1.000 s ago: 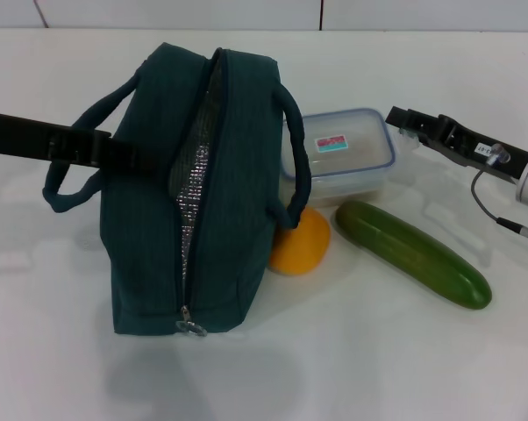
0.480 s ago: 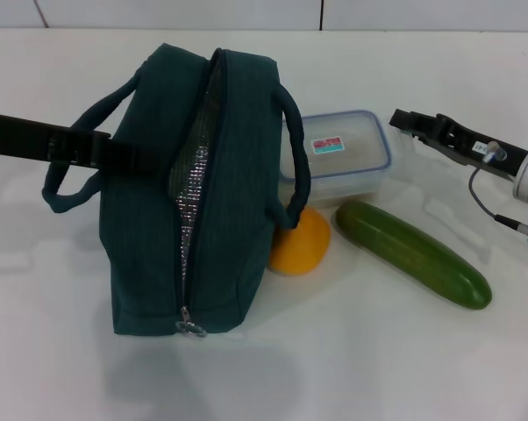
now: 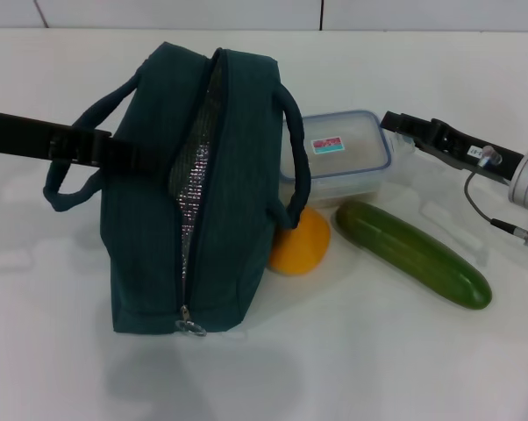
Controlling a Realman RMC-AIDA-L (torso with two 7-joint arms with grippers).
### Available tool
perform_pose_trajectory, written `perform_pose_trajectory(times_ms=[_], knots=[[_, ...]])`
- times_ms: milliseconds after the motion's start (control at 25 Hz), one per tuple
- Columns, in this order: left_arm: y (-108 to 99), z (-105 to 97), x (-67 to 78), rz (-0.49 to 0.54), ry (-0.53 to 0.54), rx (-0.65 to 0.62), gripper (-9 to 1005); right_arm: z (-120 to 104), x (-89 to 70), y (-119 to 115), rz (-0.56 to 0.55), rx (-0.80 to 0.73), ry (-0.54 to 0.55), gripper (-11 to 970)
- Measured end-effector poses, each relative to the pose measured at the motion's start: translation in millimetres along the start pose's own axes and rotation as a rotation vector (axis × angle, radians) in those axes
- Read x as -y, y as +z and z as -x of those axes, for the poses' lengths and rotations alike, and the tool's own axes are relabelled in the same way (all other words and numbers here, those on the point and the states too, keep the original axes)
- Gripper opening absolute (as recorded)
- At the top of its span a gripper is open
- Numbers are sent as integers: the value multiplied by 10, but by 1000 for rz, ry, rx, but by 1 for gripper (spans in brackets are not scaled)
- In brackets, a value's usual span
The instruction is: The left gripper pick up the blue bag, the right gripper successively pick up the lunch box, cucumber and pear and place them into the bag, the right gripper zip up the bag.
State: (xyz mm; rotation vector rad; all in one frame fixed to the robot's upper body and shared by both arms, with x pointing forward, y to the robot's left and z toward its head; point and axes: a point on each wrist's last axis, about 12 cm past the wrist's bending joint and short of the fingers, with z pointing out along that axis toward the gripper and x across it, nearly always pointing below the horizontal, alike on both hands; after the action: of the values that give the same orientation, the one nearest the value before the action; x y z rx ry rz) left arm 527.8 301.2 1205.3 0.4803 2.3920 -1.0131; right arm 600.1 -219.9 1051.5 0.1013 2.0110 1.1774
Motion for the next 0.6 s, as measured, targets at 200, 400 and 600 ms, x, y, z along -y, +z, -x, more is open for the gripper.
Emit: perform_pose_trajectory(times_ms=[200,400,600], knots=[[4,16,7,-1,6,1,38,-11,-17,27,1,-10,4,390],[6,21,9,-1,8,1,38,-22,-25,41,2,-9,16,443],[4,14,5,0,6,2,38,-37,-35,46,9,-10,27,440]])
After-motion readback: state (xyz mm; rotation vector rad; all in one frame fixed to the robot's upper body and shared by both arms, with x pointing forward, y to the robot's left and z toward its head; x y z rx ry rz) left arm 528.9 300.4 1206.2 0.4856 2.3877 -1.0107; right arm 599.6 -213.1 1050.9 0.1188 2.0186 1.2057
